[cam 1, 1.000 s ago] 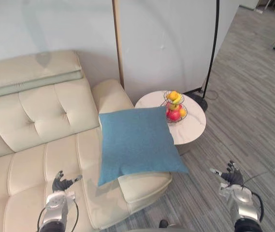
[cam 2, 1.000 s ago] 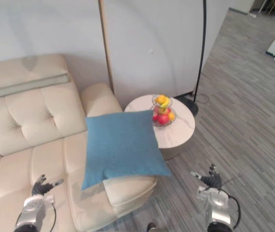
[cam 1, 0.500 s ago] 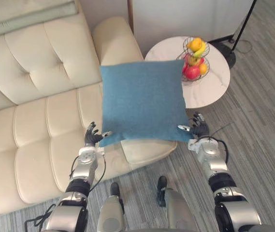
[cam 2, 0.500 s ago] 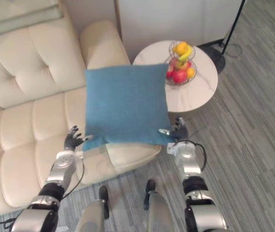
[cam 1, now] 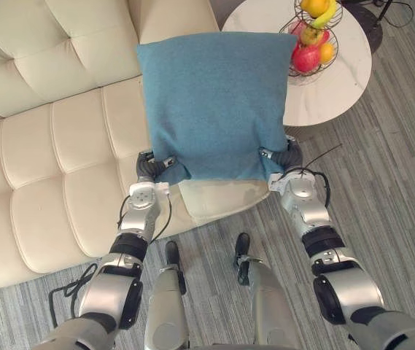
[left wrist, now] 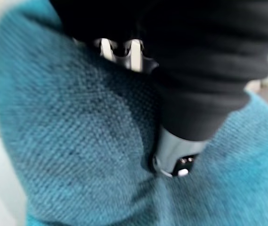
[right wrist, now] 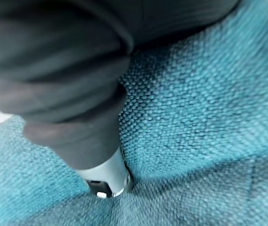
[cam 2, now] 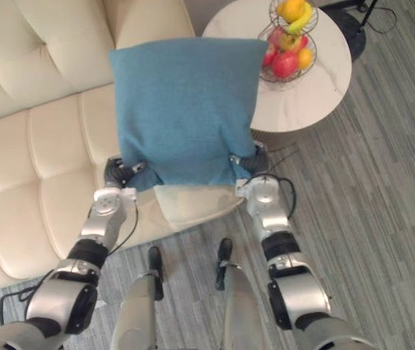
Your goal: Pick up cushions and gather them together orderly.
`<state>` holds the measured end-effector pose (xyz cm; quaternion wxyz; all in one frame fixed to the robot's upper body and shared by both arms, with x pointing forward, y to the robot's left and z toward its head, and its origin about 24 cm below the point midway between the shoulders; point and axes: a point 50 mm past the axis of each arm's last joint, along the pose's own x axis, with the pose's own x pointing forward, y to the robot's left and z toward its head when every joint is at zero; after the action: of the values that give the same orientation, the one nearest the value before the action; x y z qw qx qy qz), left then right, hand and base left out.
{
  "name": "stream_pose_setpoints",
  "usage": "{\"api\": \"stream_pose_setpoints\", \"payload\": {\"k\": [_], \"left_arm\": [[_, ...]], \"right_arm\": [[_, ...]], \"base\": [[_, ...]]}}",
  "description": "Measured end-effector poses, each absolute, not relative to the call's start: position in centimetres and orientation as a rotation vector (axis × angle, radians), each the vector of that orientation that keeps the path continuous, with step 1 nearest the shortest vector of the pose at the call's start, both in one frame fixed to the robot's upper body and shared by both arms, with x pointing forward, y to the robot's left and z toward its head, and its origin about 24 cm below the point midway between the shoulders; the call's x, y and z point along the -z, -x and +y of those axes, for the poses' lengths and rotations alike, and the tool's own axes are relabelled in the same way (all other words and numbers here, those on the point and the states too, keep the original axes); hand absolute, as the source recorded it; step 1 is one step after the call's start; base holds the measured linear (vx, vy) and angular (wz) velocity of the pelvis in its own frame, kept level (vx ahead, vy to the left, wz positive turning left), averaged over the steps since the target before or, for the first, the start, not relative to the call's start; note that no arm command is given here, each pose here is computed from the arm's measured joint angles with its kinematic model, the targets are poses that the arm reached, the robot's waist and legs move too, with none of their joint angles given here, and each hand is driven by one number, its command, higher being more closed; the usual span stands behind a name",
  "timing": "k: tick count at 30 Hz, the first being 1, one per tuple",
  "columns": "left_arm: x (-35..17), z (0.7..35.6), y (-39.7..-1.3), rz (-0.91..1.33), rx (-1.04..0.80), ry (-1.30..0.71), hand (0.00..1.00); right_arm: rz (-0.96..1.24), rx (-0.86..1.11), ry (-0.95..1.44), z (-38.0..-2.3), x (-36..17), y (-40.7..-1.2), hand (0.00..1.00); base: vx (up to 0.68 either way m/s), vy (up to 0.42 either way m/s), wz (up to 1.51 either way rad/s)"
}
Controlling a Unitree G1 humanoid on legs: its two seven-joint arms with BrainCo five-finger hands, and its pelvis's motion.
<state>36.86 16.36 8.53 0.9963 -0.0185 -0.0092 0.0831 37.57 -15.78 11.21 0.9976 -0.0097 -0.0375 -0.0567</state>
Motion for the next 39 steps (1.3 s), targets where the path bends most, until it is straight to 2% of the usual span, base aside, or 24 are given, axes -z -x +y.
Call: {"api": "stream_pose_setpoints", "payload": {"k": [5, 10, 16, 22, 26, 33, 39], "left_arm": [[-9.8, 15.4, -35.8, -0.116, -0.144, 0.044, 1.00], [-8.8, 14.4, -33.0, -0.145, -0.097, 0.059, 1.00], [-5.4, 13.6, -27.8, -0.074, -0.092, 0.141, 1.00], [-3.8, 14.2, -24.2, -0.024, -0.109, 0.173, 1.00], [-2.4, 14.7, -22.4, 0.024, -0.133, 0.189, 1.00], [-2.5, 13.9, -22.4, 0.022, -0.103, 0.216, 1.00], [-1.0, 12.0, -22.1, 0.094, -0.039, 0.234, 1.00]], "right_arm": [[-0.132, 0.083, -0.005, -15.4, -10.5, -35.3, 1.00], [-0.120, 0.079, -0.022, -15.7, -8.5, -32.3, 1.00], [-0.025, 0.084, -0.027, -16.1, -4.5, -27.3, 1.00], [0.029, 0.046, 0.030, -15.6, -2.7, -24.5, 1.00], [0.061, 0.027, 0.039, -15.2, -1.7, -23.4, 1.00], [0.110, 0.078, 0.077, -16.1, -0.4, -23.1, 1.00], [0.206, 0.137, 0.153, -18.0, 1.7, -23.3, 1.00]], "base": [[0.05, 0.015, -0.02], [0.09, 0.010, 0.00], [0.11, 0.027, 0.03], [0.07, 0.036, 0.07], [0.00, 0.020, 0.23], [-0.10, 0.039, 1.08], [0.01, 0.275, 0.65]]}}
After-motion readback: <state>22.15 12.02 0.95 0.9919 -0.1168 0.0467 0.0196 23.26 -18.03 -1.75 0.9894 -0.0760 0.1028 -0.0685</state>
